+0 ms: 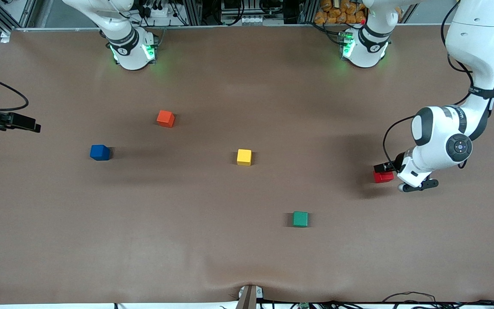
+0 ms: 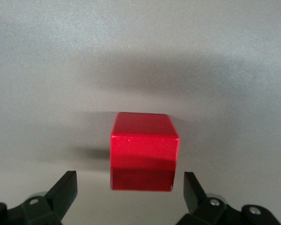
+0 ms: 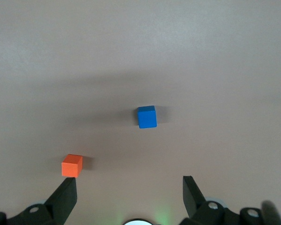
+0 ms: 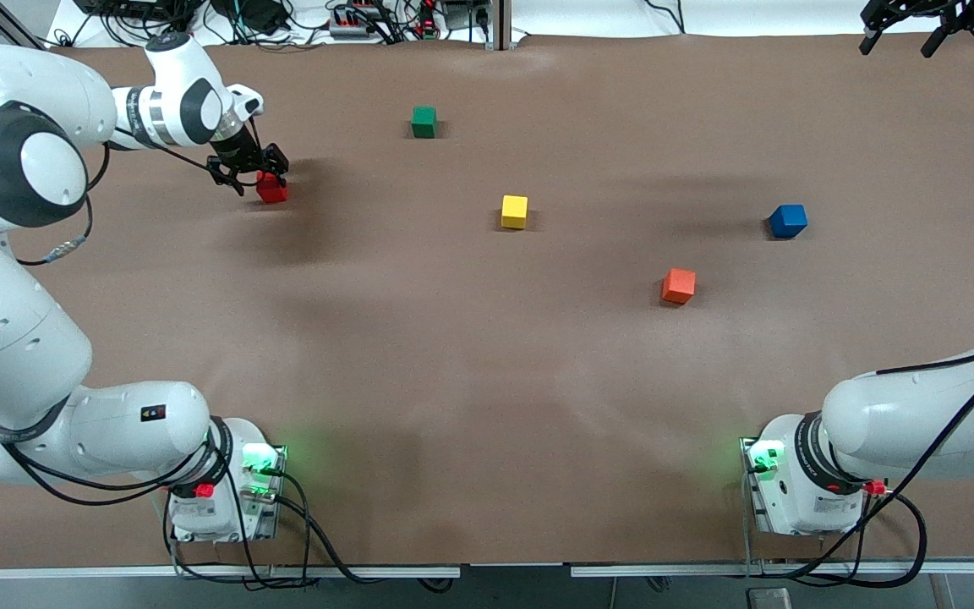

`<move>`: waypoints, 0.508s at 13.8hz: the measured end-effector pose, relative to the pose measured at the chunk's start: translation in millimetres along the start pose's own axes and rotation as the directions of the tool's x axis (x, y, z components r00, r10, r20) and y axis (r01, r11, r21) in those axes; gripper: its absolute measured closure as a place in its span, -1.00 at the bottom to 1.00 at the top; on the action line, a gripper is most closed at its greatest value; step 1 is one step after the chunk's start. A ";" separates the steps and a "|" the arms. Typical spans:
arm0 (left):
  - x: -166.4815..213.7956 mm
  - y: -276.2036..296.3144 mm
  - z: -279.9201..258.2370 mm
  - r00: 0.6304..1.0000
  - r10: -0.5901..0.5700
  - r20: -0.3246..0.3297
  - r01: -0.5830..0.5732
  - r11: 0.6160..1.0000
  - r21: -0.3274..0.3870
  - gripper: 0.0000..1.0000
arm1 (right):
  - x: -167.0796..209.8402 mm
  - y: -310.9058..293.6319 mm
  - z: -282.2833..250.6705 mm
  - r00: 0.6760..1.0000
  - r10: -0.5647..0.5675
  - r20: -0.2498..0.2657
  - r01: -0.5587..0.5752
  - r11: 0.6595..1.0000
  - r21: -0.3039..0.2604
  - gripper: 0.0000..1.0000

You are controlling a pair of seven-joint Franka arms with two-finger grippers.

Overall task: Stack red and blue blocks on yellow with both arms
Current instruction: 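Close the left gripper on the red cube while the right gripper descends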

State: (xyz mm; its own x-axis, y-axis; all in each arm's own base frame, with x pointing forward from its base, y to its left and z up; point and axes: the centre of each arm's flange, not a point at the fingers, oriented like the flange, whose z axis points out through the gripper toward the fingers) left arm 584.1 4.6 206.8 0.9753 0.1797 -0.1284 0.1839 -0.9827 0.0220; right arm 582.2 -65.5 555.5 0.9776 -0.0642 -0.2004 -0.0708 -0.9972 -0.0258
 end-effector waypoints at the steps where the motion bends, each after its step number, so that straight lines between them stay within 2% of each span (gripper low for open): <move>1: 0.5 0.0 2.0 1.000 -0.001 0.003 0.001 1.000 0.000 -1.00 | 5.0 -2.3 8.1 1.000 -0.005 0.015 0.005 1.000 0.001 -1.00; 5: 2.3 0.2 5.6 1.000 -0.002 0.006 0.002 1.000 -0.001 -1.00 | 34.4 -3.6 62.4 0.996 -0.010 0.092 0.009 1.000 0.007 -1.00; 7: 3.2 0.3 4.6 1.000 -0.002 0.004 0.002 1.000 -0.002 -1.00 | 49.6 -2.3 101.1 0.995 -0.009 0.095 0.008 1.000 0.008 -1.00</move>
State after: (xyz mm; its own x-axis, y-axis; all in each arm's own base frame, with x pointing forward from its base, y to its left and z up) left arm 586.8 4.7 201.8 0.9745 0.1811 -0.1324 0.1857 -0.9823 0.0235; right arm 610.8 -62.3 446.7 0.9550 -0.0513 -0.2921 -0.0645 -0.9973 -0.0355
